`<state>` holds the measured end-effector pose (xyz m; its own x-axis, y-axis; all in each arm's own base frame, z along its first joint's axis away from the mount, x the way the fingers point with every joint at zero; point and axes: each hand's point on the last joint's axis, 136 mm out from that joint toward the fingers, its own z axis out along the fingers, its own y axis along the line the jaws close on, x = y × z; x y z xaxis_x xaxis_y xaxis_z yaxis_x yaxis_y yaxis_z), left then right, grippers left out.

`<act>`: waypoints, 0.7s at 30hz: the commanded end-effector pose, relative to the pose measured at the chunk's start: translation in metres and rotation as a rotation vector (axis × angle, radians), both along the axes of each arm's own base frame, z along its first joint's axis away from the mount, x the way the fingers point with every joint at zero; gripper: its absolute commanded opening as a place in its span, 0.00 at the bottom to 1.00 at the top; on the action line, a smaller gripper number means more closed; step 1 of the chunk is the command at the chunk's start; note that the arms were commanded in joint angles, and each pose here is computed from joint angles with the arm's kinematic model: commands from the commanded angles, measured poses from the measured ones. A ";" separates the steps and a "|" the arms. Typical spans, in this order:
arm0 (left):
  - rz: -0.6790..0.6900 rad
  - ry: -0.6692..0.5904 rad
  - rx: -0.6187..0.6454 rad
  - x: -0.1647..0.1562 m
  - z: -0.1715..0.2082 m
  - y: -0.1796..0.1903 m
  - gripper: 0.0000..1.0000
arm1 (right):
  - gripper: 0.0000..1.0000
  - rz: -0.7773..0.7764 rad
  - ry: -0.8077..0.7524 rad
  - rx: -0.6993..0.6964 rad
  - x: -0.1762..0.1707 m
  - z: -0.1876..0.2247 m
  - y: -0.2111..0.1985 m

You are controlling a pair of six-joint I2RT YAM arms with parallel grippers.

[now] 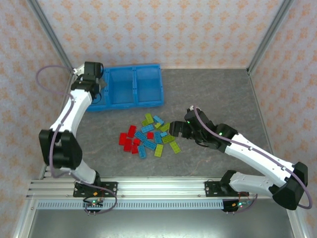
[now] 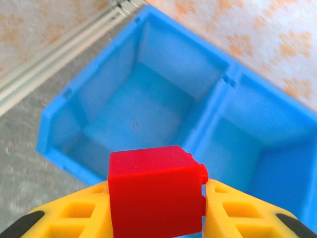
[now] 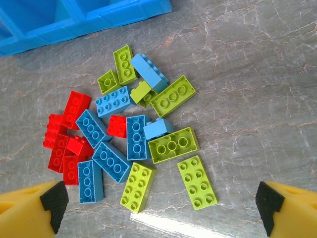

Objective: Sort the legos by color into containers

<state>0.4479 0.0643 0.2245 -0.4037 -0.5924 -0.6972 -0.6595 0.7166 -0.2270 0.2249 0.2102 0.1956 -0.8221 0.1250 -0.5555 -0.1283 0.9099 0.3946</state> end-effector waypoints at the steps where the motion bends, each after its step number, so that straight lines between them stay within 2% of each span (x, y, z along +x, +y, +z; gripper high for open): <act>1: 0.012 0.053 0.004 0.026 -0.018 0.020 0.33 | 0.99 -0.030 -0.028 -0.005 0.000 0.012 -0.008; 4: 0.027 0.101 -0.022 0.045 -0.036 0.033 0.35 | 0.99 -0.041 -0.033 -0.011 -0.003 0.014 -0.015; 6: 0.036 0.132 -0.038 0.053 -0.048 0.040 0.41 | 0.99 -0.051 -0.036 -0.014 -0.005 0.015 -0.020; 9: 0.053 0.126 -0.021 0.052 -0.039 0.047 0.50 | 0.99 -0.074 -0.041 -0.015 -0.008 0.017 -0.027; 11: 0.060 0.095 -0.014 0.045 -0.023 0.048 0.56 | 0.99 -0.089 -0.046 -0.009 -0.010 0.016 -0.031; 16: 0.030 -0.018 -0.072 0.017 0.020 0.030 0.61 | 0.99 -0.094 -0.038 -0.010 -0.008 0.006 -0.029; 18: -0.007 -0.042 -0.102 -0.001 0.034 0.014 0.61 | 0.99 -0.083 -0.038 -0.016 -0.004 0.004 -0.024; 21: -0.144 -0.071 -0.139 -0.034 0.052 -0.035 0.60 | 0.99 -0.051 -0.062 -0.050 0.010 0.000 -0.010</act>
<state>0.4403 0.0743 0.2663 -0.3738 -0.6377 -0.6735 -0.6220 0.7110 -0.3280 0.2221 0.1922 0.1971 -0.8025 0.1640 -0.5736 -0.0802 0.9231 0.3760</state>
